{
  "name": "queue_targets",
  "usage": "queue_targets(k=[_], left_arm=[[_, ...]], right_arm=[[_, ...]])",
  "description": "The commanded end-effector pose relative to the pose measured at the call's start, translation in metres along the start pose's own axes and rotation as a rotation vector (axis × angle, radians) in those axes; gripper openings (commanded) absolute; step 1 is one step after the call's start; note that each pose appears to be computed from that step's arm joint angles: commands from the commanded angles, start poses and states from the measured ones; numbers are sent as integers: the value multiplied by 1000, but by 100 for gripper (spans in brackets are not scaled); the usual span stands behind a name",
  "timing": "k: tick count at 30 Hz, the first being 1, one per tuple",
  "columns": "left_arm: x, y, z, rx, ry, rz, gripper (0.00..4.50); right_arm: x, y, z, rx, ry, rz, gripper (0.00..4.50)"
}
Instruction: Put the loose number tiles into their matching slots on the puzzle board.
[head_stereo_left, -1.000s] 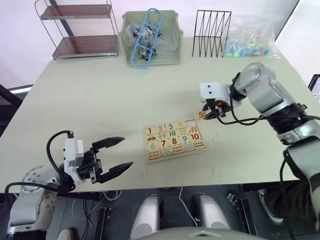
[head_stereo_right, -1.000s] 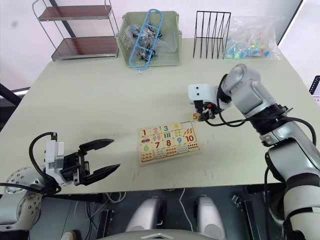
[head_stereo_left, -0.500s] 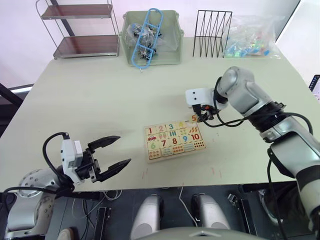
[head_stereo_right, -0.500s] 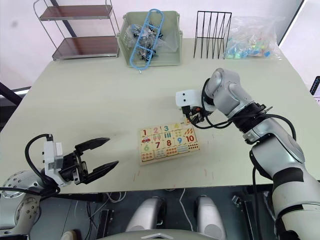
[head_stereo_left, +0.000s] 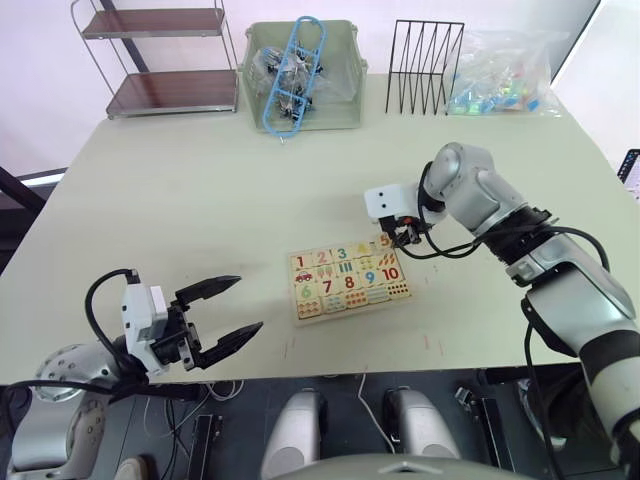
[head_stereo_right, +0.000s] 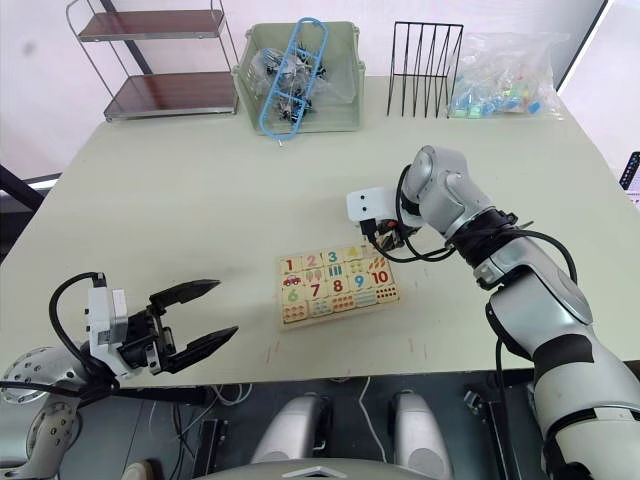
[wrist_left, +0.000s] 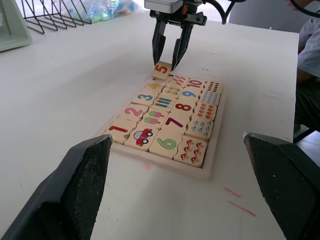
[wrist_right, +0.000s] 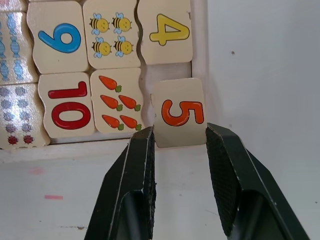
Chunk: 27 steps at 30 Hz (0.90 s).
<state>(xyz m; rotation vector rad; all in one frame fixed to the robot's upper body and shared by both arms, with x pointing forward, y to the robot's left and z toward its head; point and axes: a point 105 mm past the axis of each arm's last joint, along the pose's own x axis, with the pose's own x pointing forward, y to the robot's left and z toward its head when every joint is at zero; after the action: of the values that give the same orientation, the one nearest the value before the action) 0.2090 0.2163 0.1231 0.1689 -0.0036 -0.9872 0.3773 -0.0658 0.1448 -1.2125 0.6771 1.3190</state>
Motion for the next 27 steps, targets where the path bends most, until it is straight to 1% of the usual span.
queue_targets(k=[1,27], left_arm=[[-1,0,12,50,-25,5,450],[1,0,12,43,-29,6,450]], right_arm=[[-9,-6,8,-39,-4,-30,95],[-1,-1,11,-52,-25,3,95]])
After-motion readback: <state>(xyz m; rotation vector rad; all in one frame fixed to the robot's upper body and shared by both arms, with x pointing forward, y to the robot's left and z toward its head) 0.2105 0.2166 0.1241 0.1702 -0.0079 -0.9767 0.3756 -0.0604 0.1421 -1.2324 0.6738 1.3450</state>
